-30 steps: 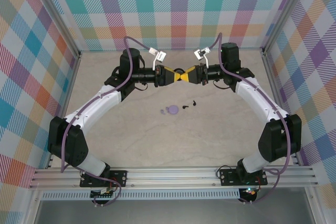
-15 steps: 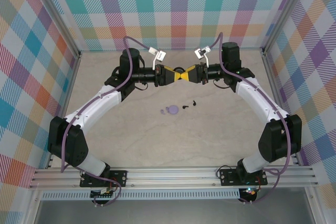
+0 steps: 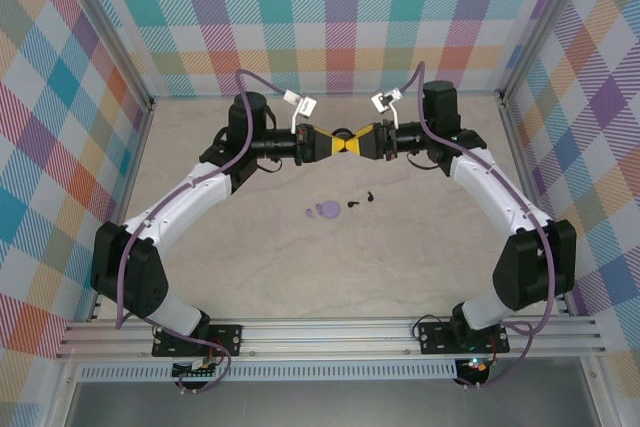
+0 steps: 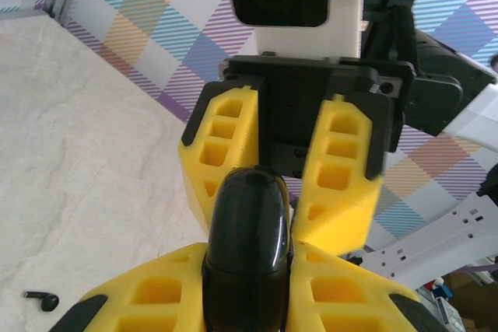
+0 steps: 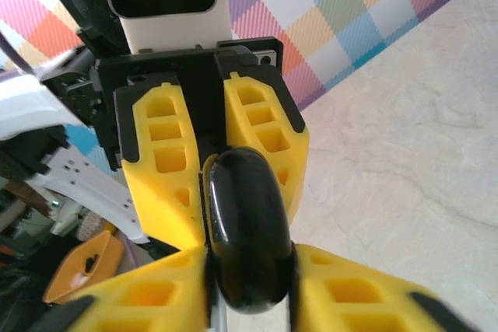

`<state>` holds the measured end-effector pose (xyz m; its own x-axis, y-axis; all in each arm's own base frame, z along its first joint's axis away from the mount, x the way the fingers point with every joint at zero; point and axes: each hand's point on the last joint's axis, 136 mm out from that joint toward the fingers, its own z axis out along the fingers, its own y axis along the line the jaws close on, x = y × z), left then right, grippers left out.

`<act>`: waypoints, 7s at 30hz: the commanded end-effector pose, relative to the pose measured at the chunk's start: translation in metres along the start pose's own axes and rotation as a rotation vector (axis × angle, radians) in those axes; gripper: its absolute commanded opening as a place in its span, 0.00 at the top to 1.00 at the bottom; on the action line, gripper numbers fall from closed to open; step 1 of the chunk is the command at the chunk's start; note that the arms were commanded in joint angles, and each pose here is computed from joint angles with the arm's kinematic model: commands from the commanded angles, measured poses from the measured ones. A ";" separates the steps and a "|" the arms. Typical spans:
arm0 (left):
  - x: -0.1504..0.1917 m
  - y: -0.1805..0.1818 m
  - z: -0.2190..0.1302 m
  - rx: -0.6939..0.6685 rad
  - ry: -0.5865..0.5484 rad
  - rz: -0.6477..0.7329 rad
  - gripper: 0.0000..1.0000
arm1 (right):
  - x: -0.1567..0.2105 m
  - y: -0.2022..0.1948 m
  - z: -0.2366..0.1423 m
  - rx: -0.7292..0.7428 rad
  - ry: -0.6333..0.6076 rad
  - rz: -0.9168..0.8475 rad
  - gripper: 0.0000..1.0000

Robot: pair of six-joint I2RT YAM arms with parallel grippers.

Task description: Insert the wireless bluetooth earbuds into the charging case

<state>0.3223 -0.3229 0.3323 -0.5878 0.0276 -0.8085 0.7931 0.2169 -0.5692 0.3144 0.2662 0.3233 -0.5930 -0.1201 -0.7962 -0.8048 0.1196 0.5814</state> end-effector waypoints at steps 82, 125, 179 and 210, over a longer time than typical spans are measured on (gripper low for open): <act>0.041 -0.034 -0.016 -0.022 -0.002 0.428 0.95 | 0.078 -0.112 -0.067 0.865 0.168 0.299 0.41; 0.065 -0.043 -0.036 -0.093 -0.052 0.341 0.96 | 0.201 -0.249 -0.023 1.007 0.574 0.543 0.84; 0.066 -0.047 -0.044 -0.119 -0.051 0.364 0.96 | 0.180 -0.185 -0.019 1.123 0.226 0.976 0.53; 0.069 -0.048 -0.046 -0.120 -0.053 0.372 0.96 | 0.224 -0.223 -0.015 1.355 0.268 1.181 0.61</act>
<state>0.2446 -0.2857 0.3041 -0.2877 0.0841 -0.9540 0.9114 0.3301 -0.2457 0.3583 0.1996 0.0198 -0.8642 0.5023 0.0287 0.4997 0.8504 0.1647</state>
